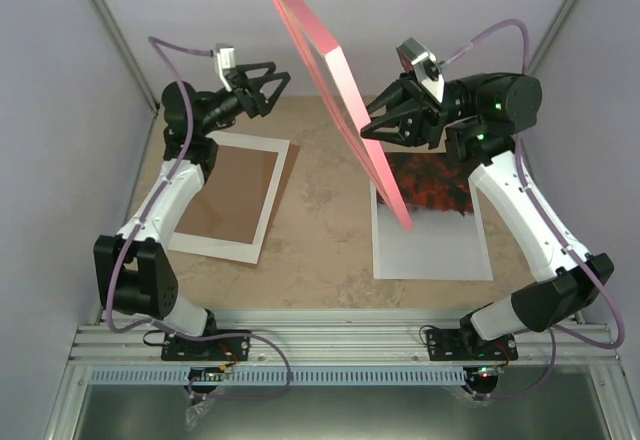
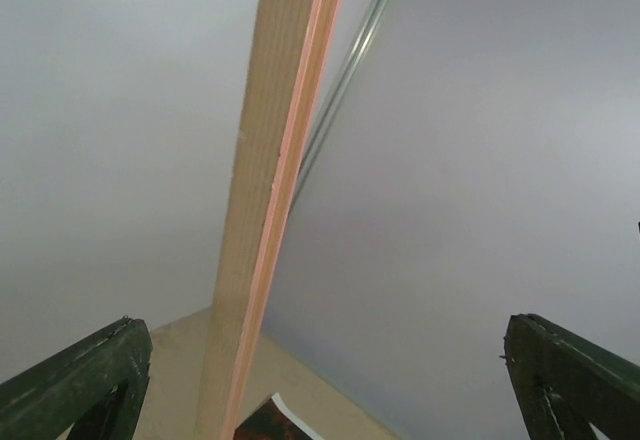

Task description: Put the photo into the frame

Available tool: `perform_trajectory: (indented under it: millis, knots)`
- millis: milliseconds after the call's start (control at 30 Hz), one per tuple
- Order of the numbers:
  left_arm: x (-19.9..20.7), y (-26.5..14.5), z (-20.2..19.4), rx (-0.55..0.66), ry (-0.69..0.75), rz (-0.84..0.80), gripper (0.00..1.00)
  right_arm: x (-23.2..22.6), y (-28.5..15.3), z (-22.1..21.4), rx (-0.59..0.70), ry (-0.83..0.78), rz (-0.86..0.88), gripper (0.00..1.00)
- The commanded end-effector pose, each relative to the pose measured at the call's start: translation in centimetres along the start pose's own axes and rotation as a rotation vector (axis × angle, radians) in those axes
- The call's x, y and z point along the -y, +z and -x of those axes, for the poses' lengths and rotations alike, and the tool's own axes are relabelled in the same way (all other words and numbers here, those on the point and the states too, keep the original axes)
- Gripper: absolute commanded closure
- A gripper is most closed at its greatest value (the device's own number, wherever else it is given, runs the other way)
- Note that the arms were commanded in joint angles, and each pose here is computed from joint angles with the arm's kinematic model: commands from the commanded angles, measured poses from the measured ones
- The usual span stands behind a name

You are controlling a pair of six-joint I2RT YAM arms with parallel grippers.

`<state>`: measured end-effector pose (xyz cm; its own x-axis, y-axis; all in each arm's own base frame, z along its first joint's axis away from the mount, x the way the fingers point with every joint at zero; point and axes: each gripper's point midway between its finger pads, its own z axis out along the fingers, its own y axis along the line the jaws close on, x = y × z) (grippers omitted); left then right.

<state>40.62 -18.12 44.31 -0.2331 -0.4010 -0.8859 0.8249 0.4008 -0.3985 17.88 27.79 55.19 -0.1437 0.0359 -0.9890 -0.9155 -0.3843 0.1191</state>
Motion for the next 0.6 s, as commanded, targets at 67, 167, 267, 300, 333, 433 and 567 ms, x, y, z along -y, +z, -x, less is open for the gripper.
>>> perform_trajectory:
  millis: [67,167,267,300,333,433,567]
  knots:
    - [0.5,2.4,0.1,0.018,0.055,-0.054,0.03,-2.1,0.7,2.2,0.069,-0.162,0.019,1.00]
    - [0.1,2.9,0.2,0.028,0.043,-0.061,0.06,-1.9,0.9,2.2,0.084,-0.143,0.028,0.99]
    - [0.0,3.7,-0.1,0.020,0.045,-0.072,0.09,-2.0,1.1,2.1,0.107,-0.120,0.041,1.00]
    - [0.1,3.9,-0.1,0.020,0.051,-0.079,0.10,-2.0,1.2,2.1,0.112,-0.115,0.045,1.00]
    - [-0.1,4.3,-0.3,0.017,0.051,-0.085,0.11,-2.0,1.3,2.1,0.116,-0.110,0.049,0.99]
    - [0.2,4.7,-0.2,0.027,0.055,-0.112,0.15,-1.8,1.5,2.0,0.121,-0.099,0.052,1.00]
    - [0.5,5.0,0.0,0.045,0.039,-0.148,0.28,-1.8,1.5,1.9,0.129,-0.085,0.050,0.99]
